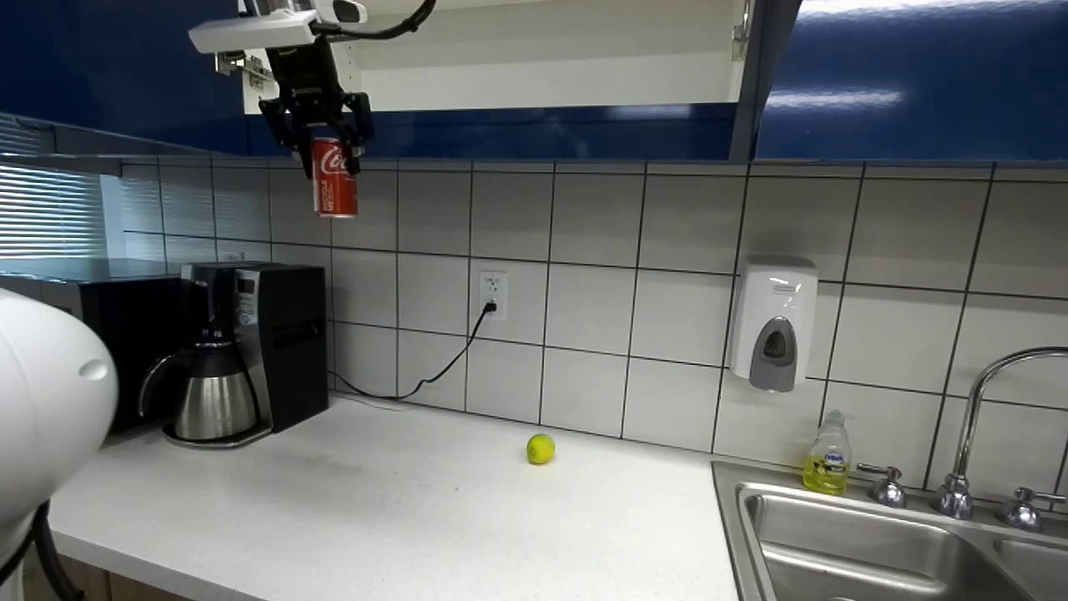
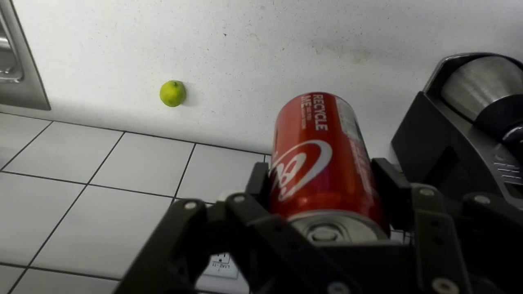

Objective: Put the red can in the open upper cabinet.

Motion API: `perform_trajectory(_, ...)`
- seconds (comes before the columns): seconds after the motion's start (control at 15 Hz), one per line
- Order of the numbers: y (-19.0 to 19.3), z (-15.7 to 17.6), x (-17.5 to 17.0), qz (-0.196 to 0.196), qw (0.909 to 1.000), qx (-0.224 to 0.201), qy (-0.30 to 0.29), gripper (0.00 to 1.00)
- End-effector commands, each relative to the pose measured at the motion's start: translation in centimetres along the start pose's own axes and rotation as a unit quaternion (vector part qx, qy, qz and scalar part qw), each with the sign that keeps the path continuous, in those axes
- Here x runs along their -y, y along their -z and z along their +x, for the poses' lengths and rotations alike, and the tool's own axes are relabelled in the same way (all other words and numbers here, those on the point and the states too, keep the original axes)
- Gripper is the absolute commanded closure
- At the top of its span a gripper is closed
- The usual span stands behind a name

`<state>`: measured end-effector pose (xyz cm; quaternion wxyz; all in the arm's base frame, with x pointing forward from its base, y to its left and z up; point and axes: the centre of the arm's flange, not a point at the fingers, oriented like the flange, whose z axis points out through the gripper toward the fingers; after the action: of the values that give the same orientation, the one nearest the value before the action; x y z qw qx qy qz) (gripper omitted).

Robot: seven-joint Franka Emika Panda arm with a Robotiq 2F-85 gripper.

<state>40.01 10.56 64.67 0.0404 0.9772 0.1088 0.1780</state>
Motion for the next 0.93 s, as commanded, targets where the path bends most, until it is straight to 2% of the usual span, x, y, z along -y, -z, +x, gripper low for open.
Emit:
perform_trajectory(0.0,3.6,0.4,0.4,-0.002,0.9999,-0.01,-0.007,0.6)
perform_trajectory(0.87,10.8,3.5,-0.1,0.001,0.998,-0.06,-0.019,0.6)
